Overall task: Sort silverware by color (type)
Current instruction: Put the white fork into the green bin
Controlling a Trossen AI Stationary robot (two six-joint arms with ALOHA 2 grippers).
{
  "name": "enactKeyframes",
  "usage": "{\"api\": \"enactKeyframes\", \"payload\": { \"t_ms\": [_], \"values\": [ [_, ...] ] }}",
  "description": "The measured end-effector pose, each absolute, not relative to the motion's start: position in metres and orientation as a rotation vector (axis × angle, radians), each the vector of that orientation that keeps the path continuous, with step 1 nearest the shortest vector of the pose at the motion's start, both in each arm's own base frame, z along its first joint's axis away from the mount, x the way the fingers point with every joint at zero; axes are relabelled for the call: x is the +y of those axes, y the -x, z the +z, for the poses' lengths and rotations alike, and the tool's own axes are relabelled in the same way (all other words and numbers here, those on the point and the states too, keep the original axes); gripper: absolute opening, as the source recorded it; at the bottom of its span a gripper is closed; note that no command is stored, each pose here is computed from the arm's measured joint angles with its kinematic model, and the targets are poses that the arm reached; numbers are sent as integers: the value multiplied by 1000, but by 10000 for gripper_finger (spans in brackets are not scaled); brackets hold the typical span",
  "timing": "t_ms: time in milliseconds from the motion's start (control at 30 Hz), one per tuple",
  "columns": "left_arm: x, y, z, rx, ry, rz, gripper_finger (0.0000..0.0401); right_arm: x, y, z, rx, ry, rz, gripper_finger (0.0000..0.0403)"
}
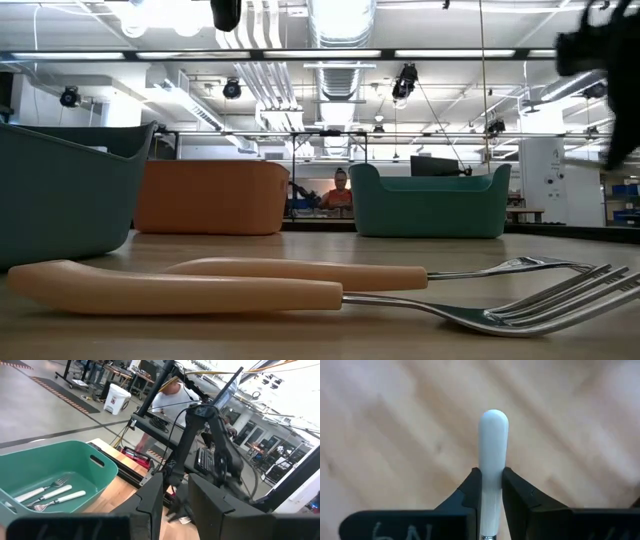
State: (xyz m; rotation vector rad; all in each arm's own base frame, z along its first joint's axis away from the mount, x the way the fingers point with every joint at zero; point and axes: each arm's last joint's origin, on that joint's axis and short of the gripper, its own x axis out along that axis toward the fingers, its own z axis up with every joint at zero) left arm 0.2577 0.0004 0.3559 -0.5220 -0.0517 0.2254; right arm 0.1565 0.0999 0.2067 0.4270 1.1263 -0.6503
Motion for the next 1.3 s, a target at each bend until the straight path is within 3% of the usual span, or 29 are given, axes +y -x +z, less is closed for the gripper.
{"api": "enactKeyframes", "payload": {
  "t_ms": [367, 633, 967, 1300],
  "values": [
    [3, -258, 356, -55, 522, 237, 75, 53, -191, 285, 570, -368, -660, 40],
    [5, -258, 357, -71, 524, 242, 75, 13, -234, 342, 306, -201, -573, 40],
    [5, -258, 357, -74, 552, 241, 75, -56, -279, 371, 384, 5, -489, 40],
    [5, -255, 362, -111, 589, 230, 75, -142, -291, 333, 760, 200, -462, 40]
  ]
}}
